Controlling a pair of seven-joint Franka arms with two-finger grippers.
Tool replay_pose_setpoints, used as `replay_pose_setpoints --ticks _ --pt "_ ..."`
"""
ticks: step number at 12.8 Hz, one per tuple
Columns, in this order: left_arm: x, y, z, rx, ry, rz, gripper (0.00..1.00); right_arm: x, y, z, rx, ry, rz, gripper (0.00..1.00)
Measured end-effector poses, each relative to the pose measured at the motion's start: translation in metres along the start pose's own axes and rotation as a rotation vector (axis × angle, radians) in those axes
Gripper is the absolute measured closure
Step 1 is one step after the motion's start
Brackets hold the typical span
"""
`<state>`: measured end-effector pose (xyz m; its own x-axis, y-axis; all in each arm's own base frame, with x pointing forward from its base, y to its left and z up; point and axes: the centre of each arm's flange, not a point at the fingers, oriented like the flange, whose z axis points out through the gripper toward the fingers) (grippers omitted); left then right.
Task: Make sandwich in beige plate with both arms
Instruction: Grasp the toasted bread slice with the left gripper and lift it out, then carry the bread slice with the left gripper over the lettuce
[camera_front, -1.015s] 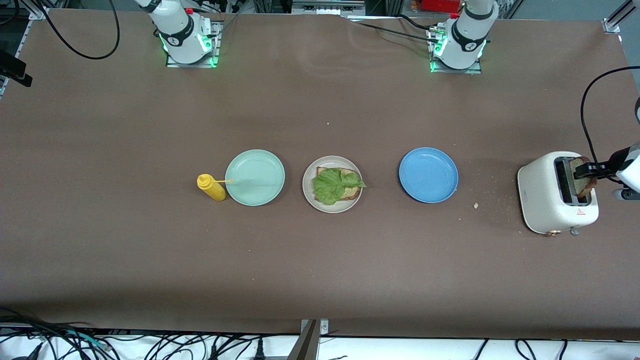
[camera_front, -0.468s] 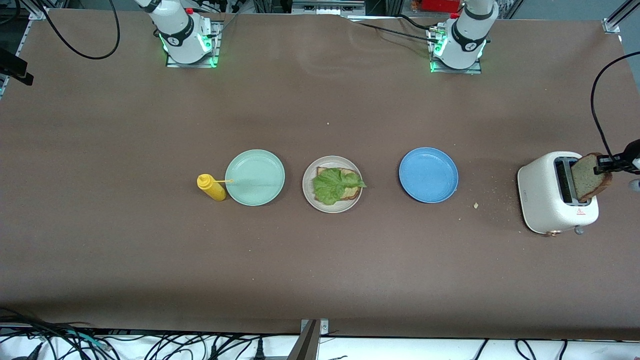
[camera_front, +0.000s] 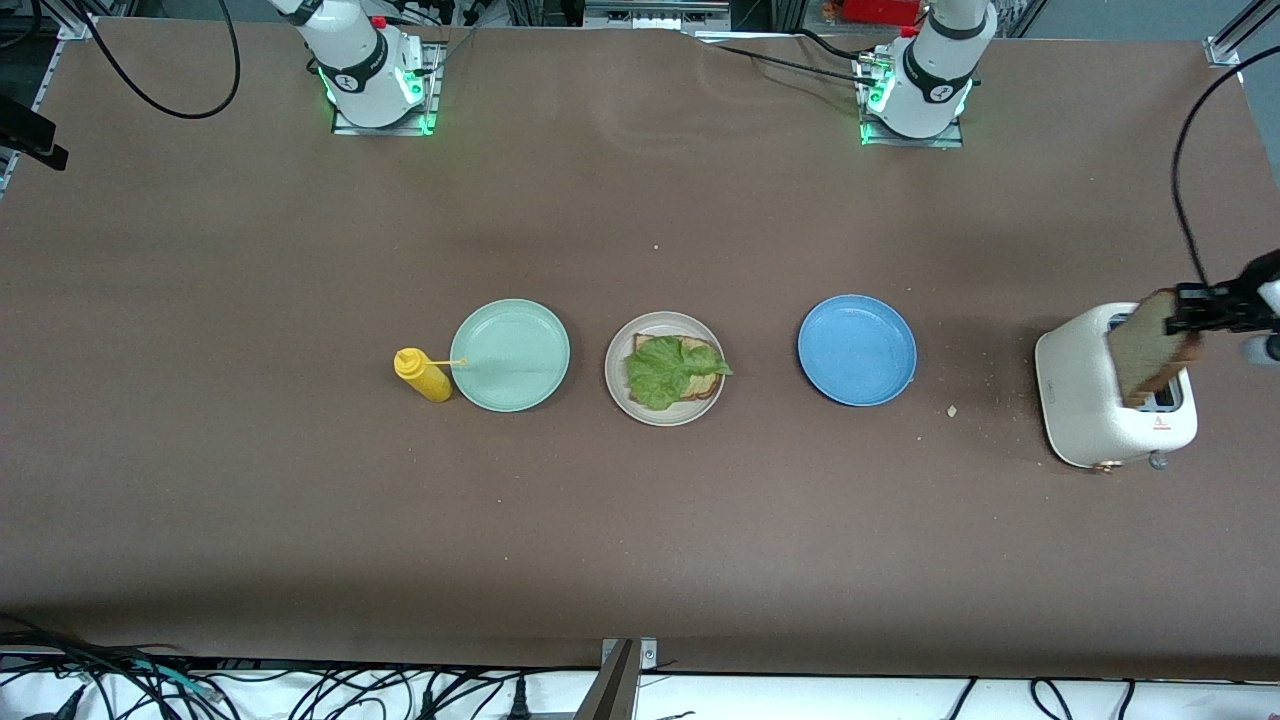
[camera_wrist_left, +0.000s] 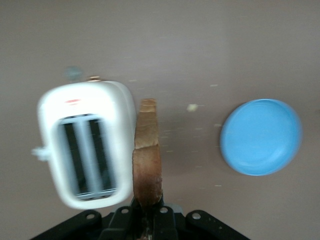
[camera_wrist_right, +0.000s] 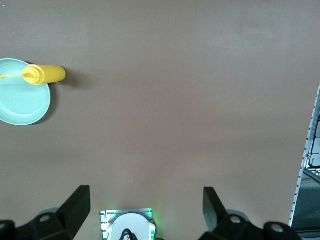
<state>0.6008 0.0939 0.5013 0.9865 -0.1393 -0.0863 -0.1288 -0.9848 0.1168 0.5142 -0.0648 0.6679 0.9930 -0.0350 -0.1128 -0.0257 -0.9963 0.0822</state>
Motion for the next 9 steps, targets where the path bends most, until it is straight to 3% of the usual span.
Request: replay_pose_setpoints --ticks 3,6,9 --pt "0.016 0.062 0.034 -0.254 -0.063 -0.027 0.91 -0.001 -0.004 -0.005 -0.002 0.011 -0.008 0.00" --pt "0.036 0.154 0.060 -0.440 -0.131 -0.050 0.91 -0.002 -0.005 -0.009 -0.002 0.018 -0.008 0.00" --pt "0.061 0.224 0.100 -0.629 -0.139 -0.065 0.91 -0.002 -0.005 -0.009 -0.002 0.017 -0.008 0.00"
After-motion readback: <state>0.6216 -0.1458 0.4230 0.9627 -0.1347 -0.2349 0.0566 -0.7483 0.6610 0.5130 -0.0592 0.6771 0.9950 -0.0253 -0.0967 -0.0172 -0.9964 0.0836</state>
